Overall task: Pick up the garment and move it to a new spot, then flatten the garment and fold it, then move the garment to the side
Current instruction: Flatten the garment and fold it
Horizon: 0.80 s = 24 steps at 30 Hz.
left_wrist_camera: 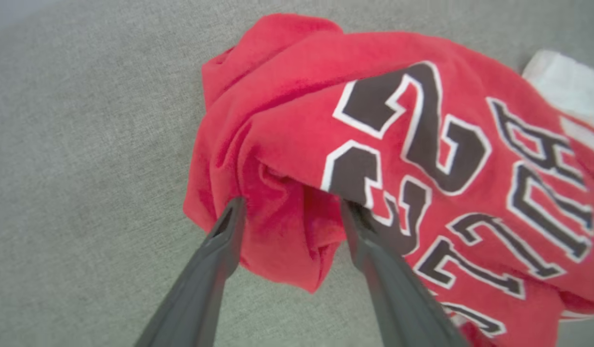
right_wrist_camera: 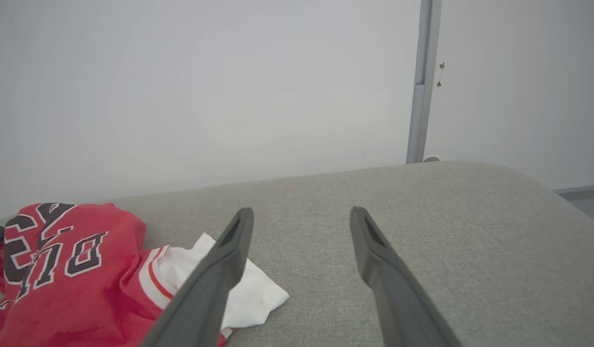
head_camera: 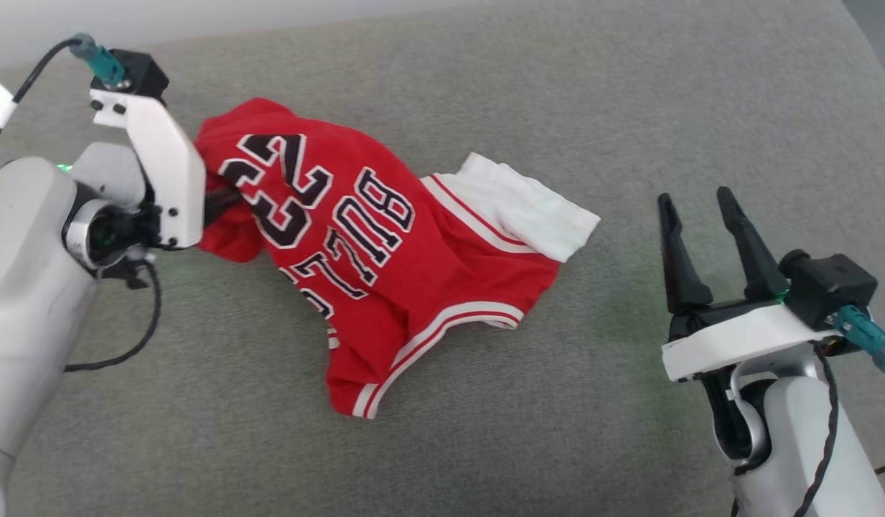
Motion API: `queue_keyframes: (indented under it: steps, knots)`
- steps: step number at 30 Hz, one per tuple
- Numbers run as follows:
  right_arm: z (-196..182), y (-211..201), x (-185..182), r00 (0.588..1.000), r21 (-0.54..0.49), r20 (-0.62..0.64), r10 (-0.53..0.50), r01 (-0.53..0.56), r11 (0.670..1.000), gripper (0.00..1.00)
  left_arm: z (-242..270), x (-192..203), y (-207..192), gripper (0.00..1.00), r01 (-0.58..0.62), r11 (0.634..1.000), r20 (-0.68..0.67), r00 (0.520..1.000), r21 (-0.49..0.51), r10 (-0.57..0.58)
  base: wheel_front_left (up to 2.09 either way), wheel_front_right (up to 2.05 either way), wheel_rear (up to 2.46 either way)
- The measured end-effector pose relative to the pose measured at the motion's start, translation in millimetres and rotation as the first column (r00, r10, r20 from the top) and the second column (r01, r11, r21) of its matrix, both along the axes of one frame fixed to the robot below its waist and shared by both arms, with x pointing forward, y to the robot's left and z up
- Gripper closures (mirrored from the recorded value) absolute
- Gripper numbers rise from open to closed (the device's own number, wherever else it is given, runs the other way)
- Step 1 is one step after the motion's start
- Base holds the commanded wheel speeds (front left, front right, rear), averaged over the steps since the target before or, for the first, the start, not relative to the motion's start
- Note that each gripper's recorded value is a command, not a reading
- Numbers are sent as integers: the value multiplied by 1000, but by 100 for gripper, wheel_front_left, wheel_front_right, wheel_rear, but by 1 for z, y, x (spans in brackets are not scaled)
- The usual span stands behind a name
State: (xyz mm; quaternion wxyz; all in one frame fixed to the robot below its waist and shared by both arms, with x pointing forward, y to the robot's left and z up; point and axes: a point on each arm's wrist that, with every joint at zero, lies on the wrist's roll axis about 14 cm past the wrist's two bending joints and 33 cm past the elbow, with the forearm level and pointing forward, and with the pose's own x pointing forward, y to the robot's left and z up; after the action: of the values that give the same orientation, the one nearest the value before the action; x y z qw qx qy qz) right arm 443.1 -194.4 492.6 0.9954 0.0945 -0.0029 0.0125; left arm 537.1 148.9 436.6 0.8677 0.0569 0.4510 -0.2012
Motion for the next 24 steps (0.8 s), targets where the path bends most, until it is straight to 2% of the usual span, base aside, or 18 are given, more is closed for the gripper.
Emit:
queue_keyframes:
  steps: [7, 14, 19, 24]
  knots:
    - [11, 8, 4, 1000, 9, 23, 18, -18, 1000, 0, 30, -26, -18, 0, -26, 995, -36, 999, -101, 23, 0, 0, 0]
    - [27, 22, 9, 997, 12, 59, 54, -55, 998, 0, 36, -85, -41, 0, 23, 990, -104, 994, -142, -38, 0, 0, 0]
    - [32, 25, 12, 996, 13, 66, 64, -65, 998, 0, 23, -120, -53, 0, 45, 985, -198, 977, -166, -78, 0, 0, 0]
    - [33, 18, 12, 996, 16, 70, 47, -48, 999, 0, 5, -134, -62, 0, 58, 982, -267, 958, -179, -105, 0, 0, 0]
